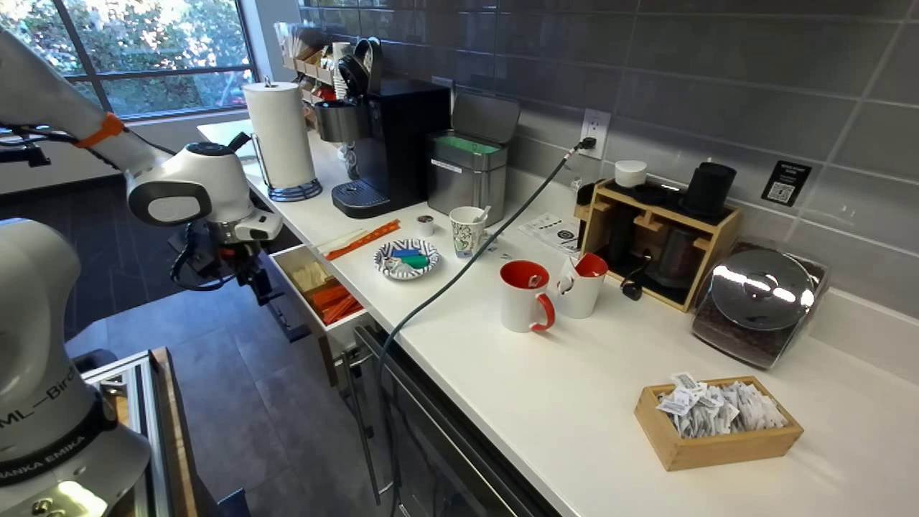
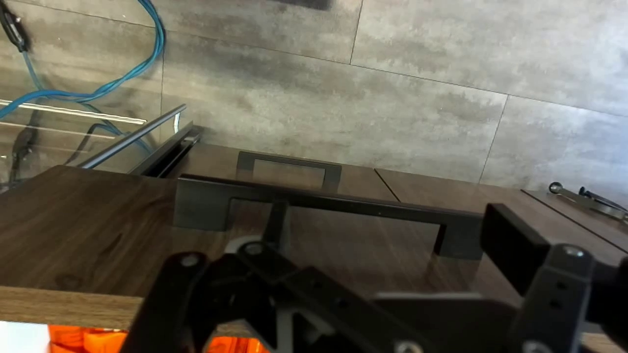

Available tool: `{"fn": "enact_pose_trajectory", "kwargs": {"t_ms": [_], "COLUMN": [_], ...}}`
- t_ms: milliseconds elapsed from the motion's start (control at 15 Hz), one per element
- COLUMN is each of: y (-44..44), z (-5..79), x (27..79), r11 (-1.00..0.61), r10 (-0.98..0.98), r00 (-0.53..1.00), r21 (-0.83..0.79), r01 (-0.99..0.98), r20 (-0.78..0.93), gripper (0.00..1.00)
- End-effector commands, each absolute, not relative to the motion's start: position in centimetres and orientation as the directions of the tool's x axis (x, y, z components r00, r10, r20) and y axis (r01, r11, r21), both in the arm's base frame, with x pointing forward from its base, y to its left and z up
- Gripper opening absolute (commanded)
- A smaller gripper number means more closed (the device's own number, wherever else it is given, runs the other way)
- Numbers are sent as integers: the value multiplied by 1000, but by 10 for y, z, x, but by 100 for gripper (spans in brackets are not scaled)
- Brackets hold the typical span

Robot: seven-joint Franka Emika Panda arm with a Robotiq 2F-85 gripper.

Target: Close the open drawer.

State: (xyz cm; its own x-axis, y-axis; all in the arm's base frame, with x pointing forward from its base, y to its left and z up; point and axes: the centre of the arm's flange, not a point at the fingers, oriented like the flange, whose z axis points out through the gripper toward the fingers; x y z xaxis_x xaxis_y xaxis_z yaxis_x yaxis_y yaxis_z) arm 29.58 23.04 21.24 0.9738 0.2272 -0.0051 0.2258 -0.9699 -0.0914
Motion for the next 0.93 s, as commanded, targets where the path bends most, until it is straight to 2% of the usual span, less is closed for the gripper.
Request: {"fn": "enact_pose_trajectory", "kwargs": {"t_ms": [0,533,867], "y": [231,266,275], "z": [213,190,175], "x": [296,291,296], "r11": [-970,-996,-999], "r10": [228,81,-28], "r00": [974,987,978], "r21": [-92,38,23], "r01": [226,77,-34], "r20": [-5,137,205], "gripper": [100,100,100]}}
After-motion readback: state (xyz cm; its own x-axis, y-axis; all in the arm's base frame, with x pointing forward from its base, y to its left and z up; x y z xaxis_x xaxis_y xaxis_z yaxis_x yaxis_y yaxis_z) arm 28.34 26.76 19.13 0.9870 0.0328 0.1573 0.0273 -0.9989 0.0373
